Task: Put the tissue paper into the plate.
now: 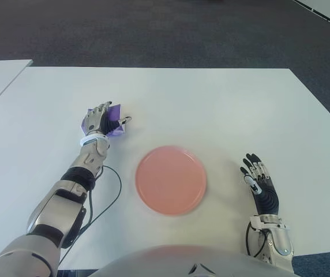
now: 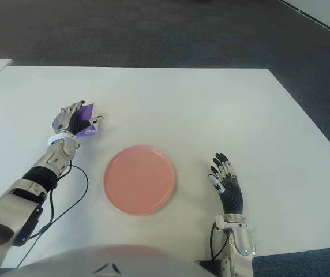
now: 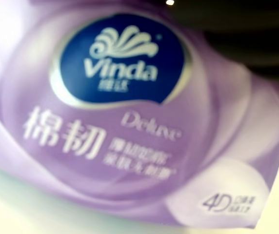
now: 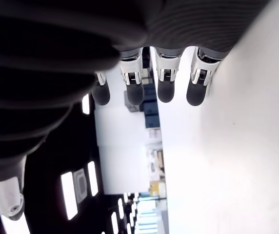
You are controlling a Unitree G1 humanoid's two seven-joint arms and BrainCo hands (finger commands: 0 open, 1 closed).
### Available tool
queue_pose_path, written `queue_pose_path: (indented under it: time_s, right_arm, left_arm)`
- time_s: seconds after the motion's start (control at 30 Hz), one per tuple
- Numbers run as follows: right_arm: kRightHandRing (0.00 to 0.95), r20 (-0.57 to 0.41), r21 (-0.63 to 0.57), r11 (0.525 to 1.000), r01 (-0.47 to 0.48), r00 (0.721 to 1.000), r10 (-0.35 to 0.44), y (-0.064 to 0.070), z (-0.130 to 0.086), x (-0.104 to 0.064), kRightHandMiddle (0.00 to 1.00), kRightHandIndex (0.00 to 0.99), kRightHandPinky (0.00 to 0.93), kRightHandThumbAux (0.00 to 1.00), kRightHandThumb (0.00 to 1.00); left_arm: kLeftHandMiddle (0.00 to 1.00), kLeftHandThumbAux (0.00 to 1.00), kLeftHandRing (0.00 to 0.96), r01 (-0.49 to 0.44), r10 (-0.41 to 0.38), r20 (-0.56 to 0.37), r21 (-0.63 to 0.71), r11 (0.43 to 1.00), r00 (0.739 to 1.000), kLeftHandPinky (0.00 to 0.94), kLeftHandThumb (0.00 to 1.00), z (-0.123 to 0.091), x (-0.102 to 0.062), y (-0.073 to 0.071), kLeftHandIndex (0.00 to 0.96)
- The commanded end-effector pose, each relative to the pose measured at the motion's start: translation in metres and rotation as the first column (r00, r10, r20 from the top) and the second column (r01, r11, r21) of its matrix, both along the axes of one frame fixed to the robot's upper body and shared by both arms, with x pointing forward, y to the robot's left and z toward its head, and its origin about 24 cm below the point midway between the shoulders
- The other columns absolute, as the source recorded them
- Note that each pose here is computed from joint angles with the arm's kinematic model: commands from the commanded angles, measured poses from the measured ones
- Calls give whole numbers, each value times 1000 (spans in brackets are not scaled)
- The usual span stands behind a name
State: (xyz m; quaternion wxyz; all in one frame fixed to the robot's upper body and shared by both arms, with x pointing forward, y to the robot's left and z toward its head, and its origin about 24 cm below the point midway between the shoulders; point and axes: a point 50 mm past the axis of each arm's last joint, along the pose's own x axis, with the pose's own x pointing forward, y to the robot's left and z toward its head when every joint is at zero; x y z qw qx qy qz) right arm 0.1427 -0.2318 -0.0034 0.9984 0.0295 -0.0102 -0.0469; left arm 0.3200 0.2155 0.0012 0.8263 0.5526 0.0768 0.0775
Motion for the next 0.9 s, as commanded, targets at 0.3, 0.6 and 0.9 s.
queue_pose_path:
  time_s: [0.3,0.6,0.9]
  right_arm:
    - [0,1,25,1000,5,1000,-5,-4,2,2,0,0,0,543,1]
    - [0,29,23,1000,-4,1000,3,-5,3,3,0,0,0,504,0]
    - [0,48,29,1000,-6,999,5,-6,4,6,0,0,0,482,0]
  left_arm:
    - [117,312,106,-27,37,-57,173,985,998,137,159,-38,-30,-2,167]
    - [44,330,24,-27,45,-63,257,966,997,25,171,-40,-32,1,107]
    - [1,326,0,32,16,-141,332,943,990,0,114,-50,-39,4,6]
